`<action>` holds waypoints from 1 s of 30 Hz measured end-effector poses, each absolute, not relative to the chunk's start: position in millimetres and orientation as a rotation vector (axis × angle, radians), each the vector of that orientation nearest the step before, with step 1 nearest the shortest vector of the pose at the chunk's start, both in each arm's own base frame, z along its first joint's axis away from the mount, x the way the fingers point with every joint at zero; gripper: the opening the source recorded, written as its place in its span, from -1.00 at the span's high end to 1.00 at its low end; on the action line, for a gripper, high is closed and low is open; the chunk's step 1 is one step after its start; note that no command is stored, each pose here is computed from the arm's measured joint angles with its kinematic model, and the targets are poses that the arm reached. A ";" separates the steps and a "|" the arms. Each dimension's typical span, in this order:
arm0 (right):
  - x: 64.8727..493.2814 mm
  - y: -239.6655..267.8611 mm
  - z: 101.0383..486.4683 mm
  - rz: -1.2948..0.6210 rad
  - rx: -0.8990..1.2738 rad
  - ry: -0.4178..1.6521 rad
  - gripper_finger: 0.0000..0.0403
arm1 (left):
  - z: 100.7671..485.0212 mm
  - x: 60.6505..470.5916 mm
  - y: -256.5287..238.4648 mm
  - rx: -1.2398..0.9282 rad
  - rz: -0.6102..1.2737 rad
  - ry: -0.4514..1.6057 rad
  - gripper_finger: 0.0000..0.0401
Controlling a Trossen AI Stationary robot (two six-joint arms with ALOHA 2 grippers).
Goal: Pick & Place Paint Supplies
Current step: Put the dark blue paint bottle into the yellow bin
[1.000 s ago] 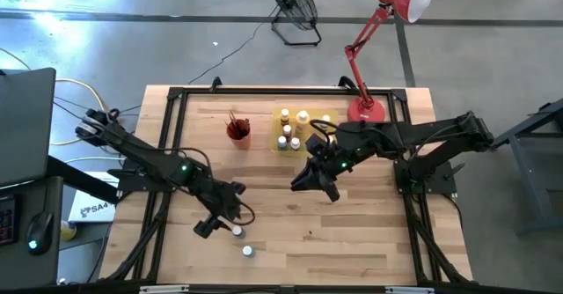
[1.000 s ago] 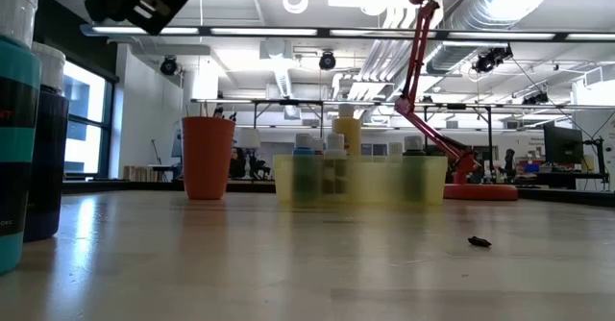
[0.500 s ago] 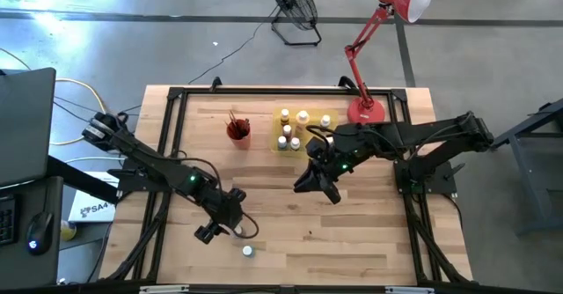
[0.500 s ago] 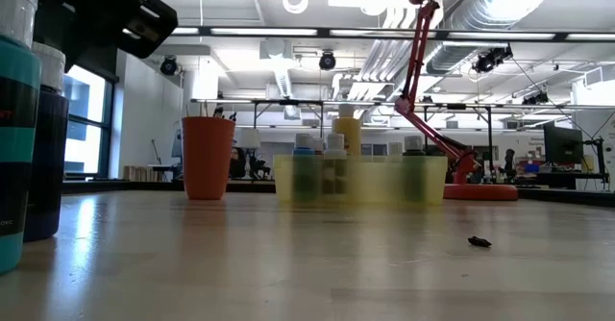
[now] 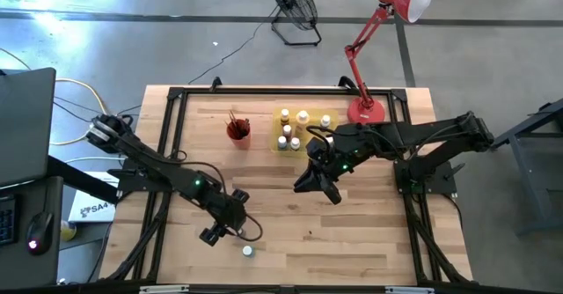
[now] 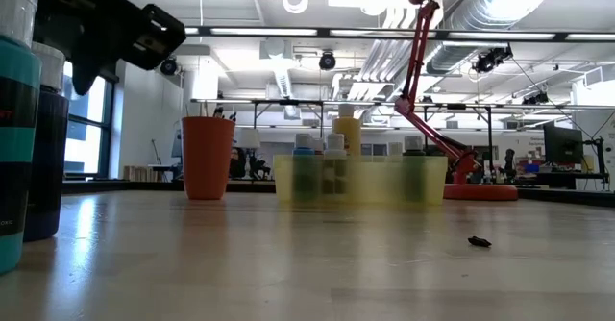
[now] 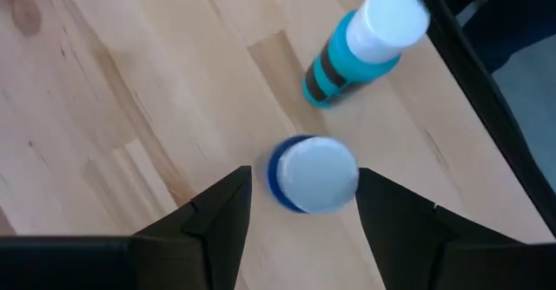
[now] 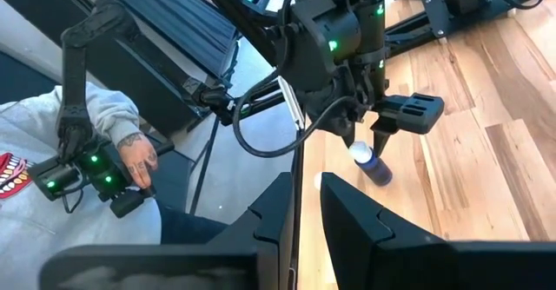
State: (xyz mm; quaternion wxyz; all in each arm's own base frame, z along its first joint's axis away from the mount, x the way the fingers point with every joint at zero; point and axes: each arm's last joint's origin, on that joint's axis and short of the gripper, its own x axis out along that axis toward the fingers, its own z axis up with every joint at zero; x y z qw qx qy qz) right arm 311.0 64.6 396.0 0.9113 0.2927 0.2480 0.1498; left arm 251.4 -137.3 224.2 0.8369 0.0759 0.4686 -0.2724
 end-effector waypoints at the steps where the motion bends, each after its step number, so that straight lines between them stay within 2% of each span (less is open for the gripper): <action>1: 311.0 64.6 396.0 0.309 0.603 0.512 0.74 | 223.7 251.7 -137.5 0.161 -0.576 0.994 -0.01; 8: 311.0 64.6 396.0 0.308 0.604 0.512 0.74 | 225.9 254.7 -139.0 0.154 -0.579 0.952 -0.01; 18: 311.0 64.6 396.0 0.308 0.605 0.512 0.74 | 207.4 262.0 -144.1 0.085 -0.570 1.033 -0.01; 30: 311.0 64.7 396.0 0.309 0.605 0.512 0.74 | 207.9 262.8 -144.8 0.047 -0.562 1.034 -0.01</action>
